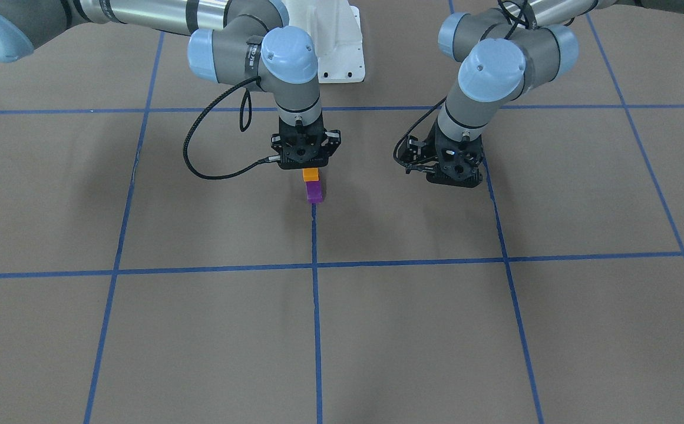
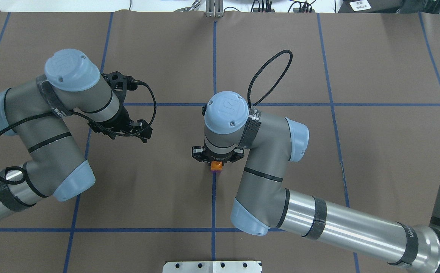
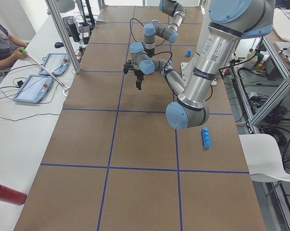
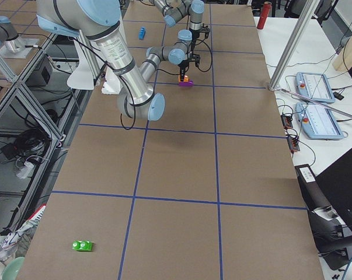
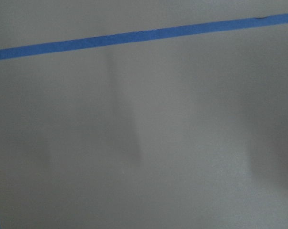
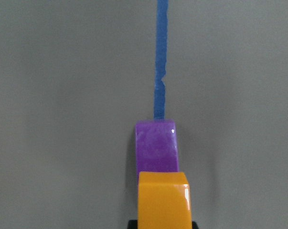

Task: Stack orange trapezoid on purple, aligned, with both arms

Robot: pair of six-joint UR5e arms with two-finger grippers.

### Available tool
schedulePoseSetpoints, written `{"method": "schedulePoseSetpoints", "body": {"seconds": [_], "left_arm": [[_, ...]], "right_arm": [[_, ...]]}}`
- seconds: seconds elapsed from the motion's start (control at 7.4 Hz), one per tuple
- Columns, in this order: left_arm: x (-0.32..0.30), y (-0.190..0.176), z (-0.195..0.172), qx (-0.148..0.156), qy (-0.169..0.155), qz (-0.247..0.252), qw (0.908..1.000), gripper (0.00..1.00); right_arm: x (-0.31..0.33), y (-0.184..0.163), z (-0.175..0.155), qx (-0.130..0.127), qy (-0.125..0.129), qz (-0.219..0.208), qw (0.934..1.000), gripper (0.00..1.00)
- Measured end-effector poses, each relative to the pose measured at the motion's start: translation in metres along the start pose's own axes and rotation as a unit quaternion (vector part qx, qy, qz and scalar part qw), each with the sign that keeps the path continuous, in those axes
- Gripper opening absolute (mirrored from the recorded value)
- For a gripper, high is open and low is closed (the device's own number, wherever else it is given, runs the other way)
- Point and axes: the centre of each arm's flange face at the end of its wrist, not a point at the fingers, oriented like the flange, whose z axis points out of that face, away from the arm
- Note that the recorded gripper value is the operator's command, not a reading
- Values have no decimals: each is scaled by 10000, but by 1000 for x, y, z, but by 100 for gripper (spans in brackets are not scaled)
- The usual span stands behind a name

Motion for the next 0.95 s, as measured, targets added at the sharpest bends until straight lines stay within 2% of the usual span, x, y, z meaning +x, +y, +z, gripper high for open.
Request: {"method": "schedulePoseSetpoints", "body": {"seconds": [0.14,0.27,0.68,0.95], "left_arm": [[0,0,0,1,-2,-3,10000,100],[0,0,0,-2,-2,-10,10000,100],[1,1,1,-7,-3,-60,10000,100],[-7,3,-4,27,2,-25,10000,100]], "right_arm": [[0,0,0,-2,2,-59,10000,68],[0,0,1,-2,6,-109,9999,100],[-2,1,1,54,16,-169,9998,100],[7,-18,-25,10,-160,-66,9999,100]]}}
